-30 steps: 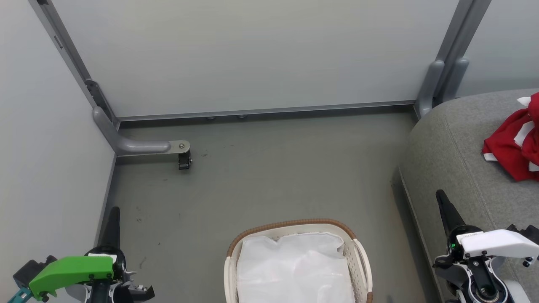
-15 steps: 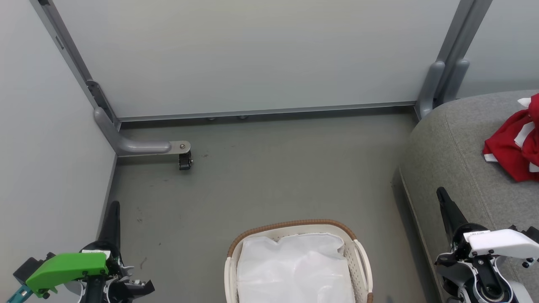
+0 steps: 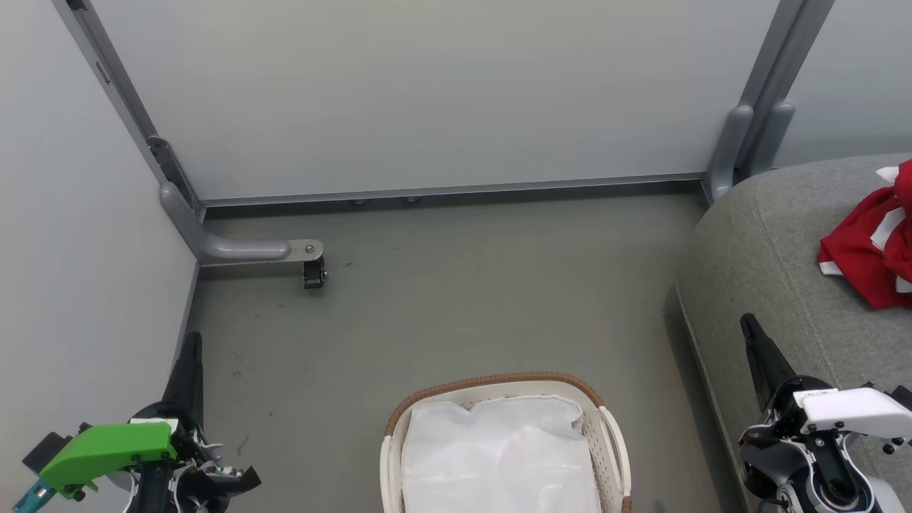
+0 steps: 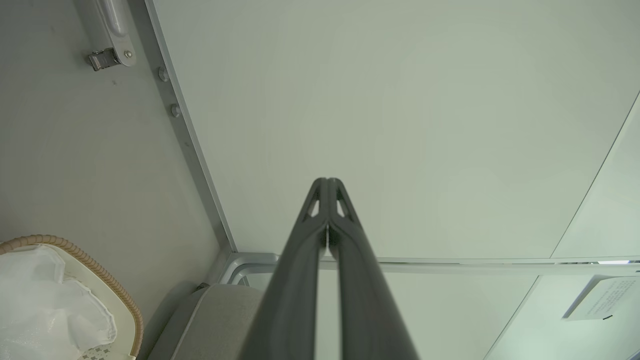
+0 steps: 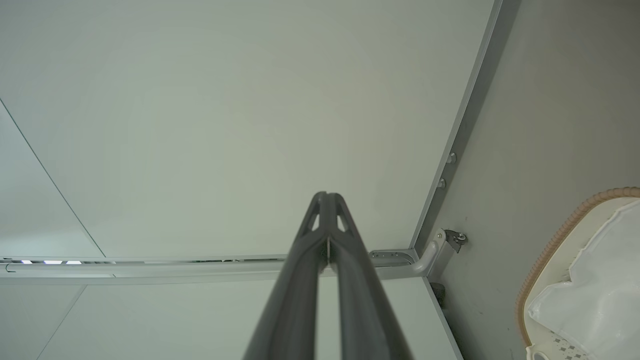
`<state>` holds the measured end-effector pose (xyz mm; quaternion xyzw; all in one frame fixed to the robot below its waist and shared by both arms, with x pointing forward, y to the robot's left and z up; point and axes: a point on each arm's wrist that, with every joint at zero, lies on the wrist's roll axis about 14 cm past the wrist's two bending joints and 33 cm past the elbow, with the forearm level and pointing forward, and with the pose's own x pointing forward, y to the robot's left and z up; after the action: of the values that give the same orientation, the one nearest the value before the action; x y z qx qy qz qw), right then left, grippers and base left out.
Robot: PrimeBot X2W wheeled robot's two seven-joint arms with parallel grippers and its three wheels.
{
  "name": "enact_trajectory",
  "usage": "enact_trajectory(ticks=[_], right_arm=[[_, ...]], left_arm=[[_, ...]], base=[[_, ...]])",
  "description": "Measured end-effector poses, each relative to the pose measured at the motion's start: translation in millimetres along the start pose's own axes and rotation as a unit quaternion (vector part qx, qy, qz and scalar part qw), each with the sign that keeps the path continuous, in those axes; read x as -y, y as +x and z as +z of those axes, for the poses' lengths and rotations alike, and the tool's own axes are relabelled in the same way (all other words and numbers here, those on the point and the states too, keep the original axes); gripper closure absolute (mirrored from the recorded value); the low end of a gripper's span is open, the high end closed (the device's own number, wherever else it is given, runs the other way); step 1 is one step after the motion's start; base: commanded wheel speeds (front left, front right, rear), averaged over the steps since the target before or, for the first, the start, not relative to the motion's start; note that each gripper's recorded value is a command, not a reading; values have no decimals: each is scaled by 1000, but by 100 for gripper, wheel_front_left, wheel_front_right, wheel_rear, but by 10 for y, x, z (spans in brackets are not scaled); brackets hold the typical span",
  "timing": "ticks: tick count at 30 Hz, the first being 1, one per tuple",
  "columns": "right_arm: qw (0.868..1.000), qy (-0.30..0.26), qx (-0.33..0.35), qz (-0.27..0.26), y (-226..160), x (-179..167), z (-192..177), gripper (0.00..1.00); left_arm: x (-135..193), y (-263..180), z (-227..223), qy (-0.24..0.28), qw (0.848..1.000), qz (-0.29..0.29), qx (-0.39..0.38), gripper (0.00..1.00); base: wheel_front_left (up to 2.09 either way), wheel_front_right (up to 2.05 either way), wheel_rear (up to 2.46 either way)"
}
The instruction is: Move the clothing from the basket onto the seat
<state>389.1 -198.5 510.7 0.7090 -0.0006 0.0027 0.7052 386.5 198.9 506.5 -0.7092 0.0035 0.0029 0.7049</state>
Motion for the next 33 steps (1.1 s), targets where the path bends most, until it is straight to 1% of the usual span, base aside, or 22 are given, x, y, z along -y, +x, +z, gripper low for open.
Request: enact_trajectory(ticks=[33], right_arm=[[1000,0,0,0,0,0,1,100]], left_arm=[[0,0,0,0,1000,0,0,100]], base=[[0,0,0]])
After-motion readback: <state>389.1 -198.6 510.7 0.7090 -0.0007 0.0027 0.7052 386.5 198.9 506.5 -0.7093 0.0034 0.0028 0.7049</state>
